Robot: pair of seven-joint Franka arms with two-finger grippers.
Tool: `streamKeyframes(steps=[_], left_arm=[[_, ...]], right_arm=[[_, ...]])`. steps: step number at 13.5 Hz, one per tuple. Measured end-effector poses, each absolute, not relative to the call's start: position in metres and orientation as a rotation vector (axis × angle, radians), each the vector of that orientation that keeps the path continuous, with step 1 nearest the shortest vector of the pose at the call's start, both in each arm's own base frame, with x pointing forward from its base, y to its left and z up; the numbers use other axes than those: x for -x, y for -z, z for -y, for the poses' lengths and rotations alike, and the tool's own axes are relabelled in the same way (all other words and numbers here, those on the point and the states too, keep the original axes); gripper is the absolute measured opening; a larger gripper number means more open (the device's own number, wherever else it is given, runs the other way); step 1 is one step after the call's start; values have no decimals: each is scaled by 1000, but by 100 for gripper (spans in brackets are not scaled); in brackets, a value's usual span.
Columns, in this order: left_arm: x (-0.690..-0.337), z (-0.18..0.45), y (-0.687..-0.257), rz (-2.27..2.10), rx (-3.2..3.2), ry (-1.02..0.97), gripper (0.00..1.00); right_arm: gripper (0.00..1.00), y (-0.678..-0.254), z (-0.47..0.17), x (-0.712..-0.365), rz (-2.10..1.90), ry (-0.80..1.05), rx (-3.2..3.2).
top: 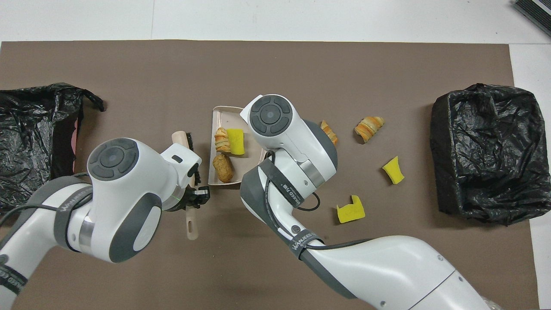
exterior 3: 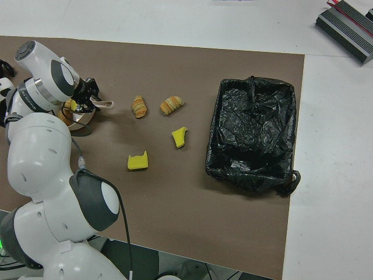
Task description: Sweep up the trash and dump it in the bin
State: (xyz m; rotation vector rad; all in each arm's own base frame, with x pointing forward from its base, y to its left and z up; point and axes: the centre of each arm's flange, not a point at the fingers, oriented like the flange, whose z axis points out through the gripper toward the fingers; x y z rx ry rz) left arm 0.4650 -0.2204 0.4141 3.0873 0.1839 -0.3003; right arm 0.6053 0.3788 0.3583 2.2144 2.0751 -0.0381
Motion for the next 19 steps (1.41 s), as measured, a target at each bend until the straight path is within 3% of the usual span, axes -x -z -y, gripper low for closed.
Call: streamKeyframes(steps=[3, 7, 15, 19], left_arm=[[-460, 201, -447, -182, -3118, 337, 27], [-426, 240, -452, -151, -3148, 352, 27], [-321, 332, -381, -84, -3170, 231, 27], [-341, 313, -377, -130, -3152, 218, 27]], right_arm=[[32, -369, -367, -610, -2054, 12, -2229], [32, -400, -325, -609, -2028, -51, -2232], [32, -467, -144, -601, -2060, -125, -2238], [32, -474, -43, -605, -2089, -167, -2256]])
